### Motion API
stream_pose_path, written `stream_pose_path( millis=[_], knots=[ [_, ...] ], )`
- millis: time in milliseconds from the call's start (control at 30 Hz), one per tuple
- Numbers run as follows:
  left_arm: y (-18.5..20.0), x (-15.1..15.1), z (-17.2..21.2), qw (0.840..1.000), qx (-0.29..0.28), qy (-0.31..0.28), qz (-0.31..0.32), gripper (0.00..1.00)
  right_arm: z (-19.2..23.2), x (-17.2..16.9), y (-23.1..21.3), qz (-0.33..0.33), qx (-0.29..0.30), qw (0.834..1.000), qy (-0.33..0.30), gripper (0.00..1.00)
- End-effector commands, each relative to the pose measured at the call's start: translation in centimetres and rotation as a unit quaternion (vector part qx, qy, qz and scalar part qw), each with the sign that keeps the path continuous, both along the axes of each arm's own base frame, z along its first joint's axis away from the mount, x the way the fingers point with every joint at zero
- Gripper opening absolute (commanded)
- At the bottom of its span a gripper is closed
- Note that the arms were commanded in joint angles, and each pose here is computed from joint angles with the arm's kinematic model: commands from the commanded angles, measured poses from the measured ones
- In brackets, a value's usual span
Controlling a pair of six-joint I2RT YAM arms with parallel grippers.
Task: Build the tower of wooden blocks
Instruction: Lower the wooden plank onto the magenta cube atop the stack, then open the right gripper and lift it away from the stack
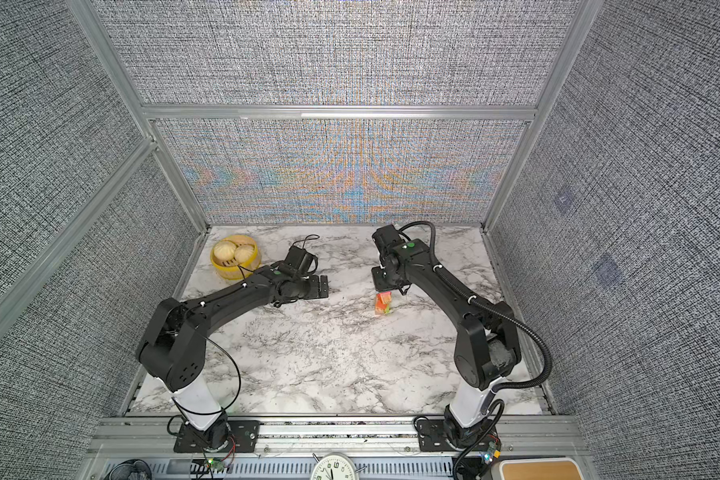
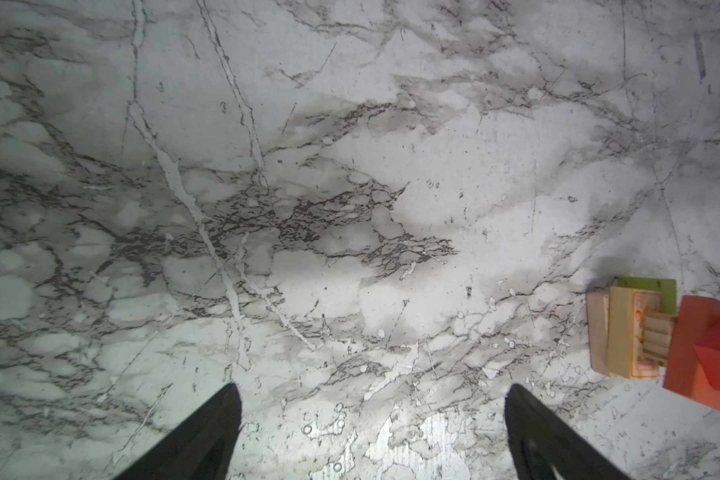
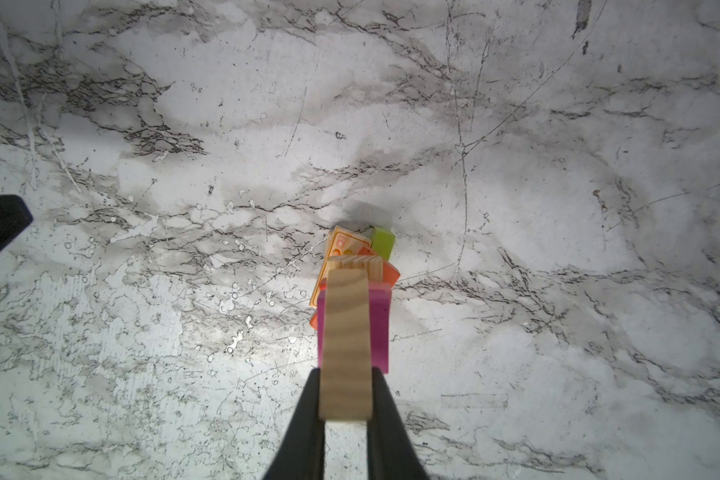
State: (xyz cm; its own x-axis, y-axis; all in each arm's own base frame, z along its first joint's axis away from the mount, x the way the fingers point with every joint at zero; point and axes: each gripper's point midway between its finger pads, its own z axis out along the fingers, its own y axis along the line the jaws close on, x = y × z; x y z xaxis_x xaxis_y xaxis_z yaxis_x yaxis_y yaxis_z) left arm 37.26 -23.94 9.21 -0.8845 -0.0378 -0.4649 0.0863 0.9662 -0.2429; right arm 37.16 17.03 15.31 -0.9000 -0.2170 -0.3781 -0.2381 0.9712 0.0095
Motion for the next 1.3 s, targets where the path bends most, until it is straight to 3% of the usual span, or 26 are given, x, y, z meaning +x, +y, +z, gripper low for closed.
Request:
stream_pose_path(
  millis=[0,333,633,900,1100,1267],
  knots=[
    [-0.3,0.0,-0.1,1.000,-0.004,0.000,-0.006,1.00,0.1,0.0,-0.2,-0.003,-0.006,1.000,0.002,0.17],
    [-0.1,-0.1,-0.3,1.000,-0.001,0.002,-0.005,1.00,-0.1,0.0,-0.3,-0.005,-0.011,1.000,0.003,0.25],
    [0.0,-0.2,-0.4,1.000,0.002,0.005,-0.004,0.99,0.0,0.0,-0.5,-0.006,-0.011,1.000,0.002,0.27],
    [0.1,-0.2,0.2,1.000,0.003,0.000,-0.003,1.00,0.8,-0.1,-0.5,-0.004,-0.007,1.000,-0.009,0.41],
    [1.5,-0.1,2.2,0.999,0.021,-0.016,0.018,1.00,3.3,-0.3,-0.9,-0.007,0.003,0.999,-0.049,0.42],
    [4.2,0.0,5.1,0.995,0.053,-0.054,0.062,1.00,6.4,-0.6,-2.1,-0.018,0.009,0.993,-0.120,0.45]
  ],
)
